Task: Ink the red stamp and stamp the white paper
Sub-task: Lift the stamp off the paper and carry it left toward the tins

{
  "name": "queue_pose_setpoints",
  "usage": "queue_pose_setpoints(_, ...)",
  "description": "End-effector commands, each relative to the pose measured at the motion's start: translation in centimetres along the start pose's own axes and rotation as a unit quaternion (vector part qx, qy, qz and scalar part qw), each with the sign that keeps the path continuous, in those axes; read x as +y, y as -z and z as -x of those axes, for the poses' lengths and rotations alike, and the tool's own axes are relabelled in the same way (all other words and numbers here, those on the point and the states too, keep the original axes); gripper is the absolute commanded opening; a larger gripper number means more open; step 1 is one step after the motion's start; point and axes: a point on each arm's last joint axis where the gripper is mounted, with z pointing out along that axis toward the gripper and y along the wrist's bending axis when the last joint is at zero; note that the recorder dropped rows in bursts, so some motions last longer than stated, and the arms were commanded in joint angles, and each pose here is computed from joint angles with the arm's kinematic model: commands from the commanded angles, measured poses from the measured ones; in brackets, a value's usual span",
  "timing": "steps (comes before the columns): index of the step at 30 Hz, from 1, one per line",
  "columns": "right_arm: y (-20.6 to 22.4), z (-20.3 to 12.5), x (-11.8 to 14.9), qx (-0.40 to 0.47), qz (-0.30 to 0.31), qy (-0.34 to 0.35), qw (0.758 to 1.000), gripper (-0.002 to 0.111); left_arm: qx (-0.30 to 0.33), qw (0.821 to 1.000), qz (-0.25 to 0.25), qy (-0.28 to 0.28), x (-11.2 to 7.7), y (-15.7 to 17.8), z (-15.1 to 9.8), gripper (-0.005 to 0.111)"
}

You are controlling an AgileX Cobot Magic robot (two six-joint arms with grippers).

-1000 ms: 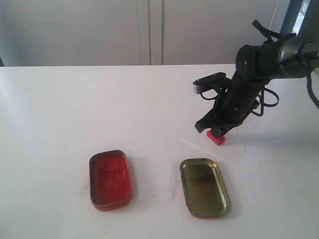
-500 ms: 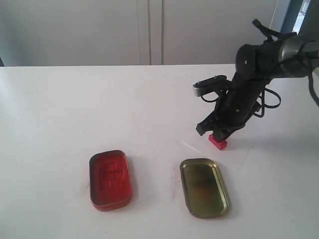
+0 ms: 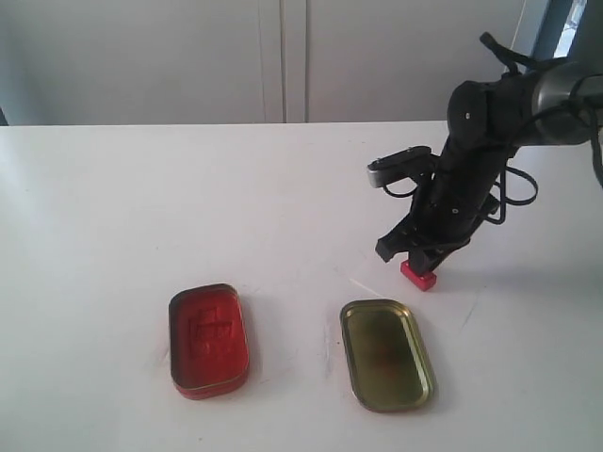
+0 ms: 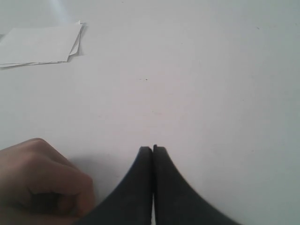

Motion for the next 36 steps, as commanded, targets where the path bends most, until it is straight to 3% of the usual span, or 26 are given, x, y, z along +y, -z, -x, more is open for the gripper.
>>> queue_pose_setpoints(1,1.1,0.0,0.0,-0.017,-0.007,0.0,1.0,0.0,0.006,1.0,-0.004,-0.001,-0.1,-0.1,-0.3,0.0)
queue_pose_setpoints(22,7.5,0.0,0.6,-0.075,-0.019,-0.006,0.997,0.0,0.006,1.0,-0.004,-0.001,-0.1,-0.1,-0.3,0.0)
queue_pose_setpoints(36,8.0,-0.2,0.7,-0.065,-0.013,-0.007,0.998,0.0,0.006,1.0,-0.004,-0.001,-0.1,-0.1,-0.3,0.0)
